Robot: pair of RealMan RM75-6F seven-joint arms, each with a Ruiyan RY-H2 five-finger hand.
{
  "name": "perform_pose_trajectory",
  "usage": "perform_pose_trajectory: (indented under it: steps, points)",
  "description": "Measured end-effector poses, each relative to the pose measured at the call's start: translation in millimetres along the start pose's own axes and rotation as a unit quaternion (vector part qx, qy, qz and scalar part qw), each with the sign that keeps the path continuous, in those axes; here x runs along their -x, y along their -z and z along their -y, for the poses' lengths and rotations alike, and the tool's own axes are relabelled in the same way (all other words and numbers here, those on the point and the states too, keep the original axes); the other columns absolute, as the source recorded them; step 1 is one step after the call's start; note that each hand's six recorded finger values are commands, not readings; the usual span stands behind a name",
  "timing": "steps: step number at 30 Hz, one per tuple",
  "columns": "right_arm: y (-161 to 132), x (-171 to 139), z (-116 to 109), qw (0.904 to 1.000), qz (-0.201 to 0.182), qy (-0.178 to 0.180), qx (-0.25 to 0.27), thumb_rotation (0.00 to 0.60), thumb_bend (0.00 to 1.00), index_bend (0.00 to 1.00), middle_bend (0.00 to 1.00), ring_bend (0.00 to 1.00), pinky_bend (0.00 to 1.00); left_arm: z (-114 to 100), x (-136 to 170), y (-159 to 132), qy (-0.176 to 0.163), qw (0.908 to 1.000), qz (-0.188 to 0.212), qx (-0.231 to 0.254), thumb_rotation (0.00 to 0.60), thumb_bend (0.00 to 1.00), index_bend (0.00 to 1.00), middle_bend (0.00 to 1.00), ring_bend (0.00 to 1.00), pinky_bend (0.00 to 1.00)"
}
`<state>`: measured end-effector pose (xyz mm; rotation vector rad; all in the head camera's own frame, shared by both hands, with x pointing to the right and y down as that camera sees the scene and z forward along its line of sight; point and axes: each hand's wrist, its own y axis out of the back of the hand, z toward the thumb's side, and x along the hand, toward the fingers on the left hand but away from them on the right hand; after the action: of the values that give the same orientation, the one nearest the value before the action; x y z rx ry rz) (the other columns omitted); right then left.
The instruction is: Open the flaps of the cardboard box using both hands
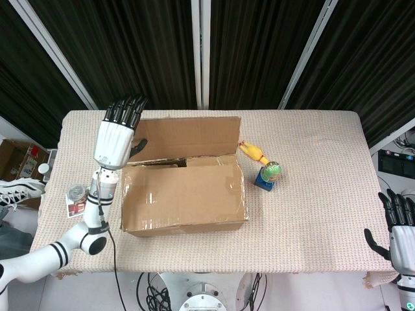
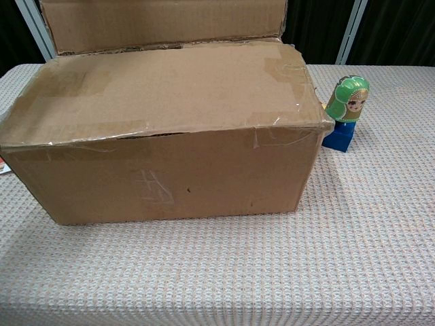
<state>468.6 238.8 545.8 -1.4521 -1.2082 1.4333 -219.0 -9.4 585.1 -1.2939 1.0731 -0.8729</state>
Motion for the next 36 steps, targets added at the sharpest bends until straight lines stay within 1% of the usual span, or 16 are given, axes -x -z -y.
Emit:
perform_pose_trajectory:
  steps: [4, 8, 10, 14, 16, 18, 20, 23, 26, 27, 28, 30, 31, 32, 34, 36]
  points:
    - [-2.0, 0.5, -1.5, 1.0000, -0.007, 0.003, 0.003, 0.600, 0.25, 0.00, 0.00, 0.00, 0.00, -2.0, -8.1, 6.1, 0.004, 1.0000, -0.004, -0.006, 0.600, 0.06, 0.06, 0.12, 0.12, 0.19]
    - [-9.0, 4.0, -2.8, 0.9996, -0.028, 0.004, 0.008, 0.600, 0.23, 0.00, 0.00, 0.00, 0.00, -9.4, -1.2, 15.0, 0.009, 0.9999, -0.005, -0.003, 0.600, 0.07, 0.06, 0.12, 0.12, 0.19]
    - [-15.1, 5.9, -4.0, 0.9989, -0.045, 0.003, 0.011, 0.600, 0.20, 0.00, 0.00, 0.00, 0.00, -12.5, 6.1, 21.2, 0.023, 0.9997, -0.009, 0.007, 0.600, 0.07, 0.07, 0.12, 0.12, 0.20]
    - [-38.4, 14.4, -11.2, 0.9946, -0.102, 0.001, 0.014, 0.600, 0.19, 0.00, 0.00, 0.00, 0.00, -21.6, 28.7, 41.1, 0.066, 0.9968, -0.023, 0.037, 0.600, 0.04, 0.08, 0.12, 0.12, 0.20]
    - [-50.5, 20.0, -16.0, 0.9918, -0.126, -0.003, 0.018, 0.600, 0.21, 0.00, 0.00, 0.00, 0.00, -29.1, 44.2, 55.6, 0.090, 0.9938, -0.029, 0.058, 0.600, 0.04, 0.10, 0.12, 0.12, 0.20]
    - [-66.5, 27.6, -22.1, 0.9877, -0.154, -0.010, 0.022, 0.600, 0.30, 0.00, 0.00, 0.00, 0.00, -33.6, 64.8, 78.1, 0.115, 0.9897, -0.044, 0.072, 0.600, 0.04, 0.10, 0.12, 0.12, 0.20]
    - [-85.8, 36.3, -28.7, 0.9826, -0.183, -0.019, 0.026, 0.600, 0.41, 0.00, 0.00, 0.00, 0.00, -33.2, 89.6, 99.8, 0.140, 0.9843, -0.065, 0.084, 0.600, 0.02, 0.10, 0.12, 0.12, 0.20]
    - [-118.8, 51.2, -36.9, 0.9732, -0.225, -0.037, 0.029, 0.600, 0.50, 0.00, 0.02, 0.00, 0.00, -33.0, 142.4, 134.8, 0.186, 0.9709, -0.111, 0.101, 0.600, 0.00, 0.10, 0.12, 0.12, 0.20]
    - [-153.2, 67.8, -41.3, 0.9623, -0.264, -0.060, 0.029, 0.600, 0.50, 0.00, 0.05, 0.00, 0.00, -37.9, 193.7, 159.8, 0.224, 0.9560, -0.153, 0.113, 0.600, 0.00, 0.10, 0.12, 0.12, 0.20]
    - [-163.5, 72.9, -41.9, 0.9590, -0.274, -0.068, 0.029, 0.600, 0.49, 0.00, 0.05, 0.00, 0.00, -41.5, 210.8, 166.7, 0.232, 0.9516, -0.166, 0.115, 0.600, 0.00, 0.10, 0.12, 0.12, 0.20]
    - [-173.7, 78.2, -42.3, 0.9558, -0.283, -0.077, 0.028, 0.600, 0.43, 0.00, 0.06, 0.00, 0.00, -44.7, 221.1, 170.9, 0.235, 0.9496, -0.173, 0.115, 0.600, 0.00, 0.10, 0.12, 0.12, 0.20]
    - [-196.0, 91.0, -42.1, 0.9492, -0.298, -0.098, 0.028, 0.600, 0.25, 0.00, 0.07, 0.00, 0.00, -52.7, 240.4, 177.9, 0.238, 0.9476, -0.184, 0.109, 0.600, 0.00, 0.10, 0.12, 0.12, 0.20]
    - [-204.6, 96.5, -41.6, 0.9470, -0.302, -0.107, 0.028, 0.600, 0.13, 0.00, 0.08, 0.00, 0.00, -56.4, 247.7, 180.0, 0.238, 0.9472, -0.187, 0.107, 0.600, 0.00, 0.10, 0.12, 0.12, 0.20]
    - [-215.8, 104.0, -41.4, 0.9446, -0.305, -0.117, 0.028, 0.600, 0.06, 0.00, 0.08, 0.00, 0.00, -60.1, 253.9, 181.7, 0.238, 0.9470, -0.189, 0.104, 0.600, 0.00, 0.10, 0.12, 0.12, 0.20]
    - [-231.7, 115.4, -41.3, 0.9420, -0.308, -0.129, 0.031, 0.600, 0.01, 0.00, 0.08, 0.00, 0.00, -68.1, 264.8, 183.8, 0.237, 0.9472, -0.192, 0.101, 0.600, 0.00, 0.10, 0.12, 0.12, 0.20]
    - [-248.9, 127.6, -38.8, 0.9394, -0.308, -0.147, 0.034, 0.600, 0.00, 0.00, 0.08, 0.00, 0.00, -74.9, 271.0, 184.0, 0.232, 0.9484, -0.192, 0.099, 0.600, 0.00, 0.10, 0.12, 0.12, 0.20]
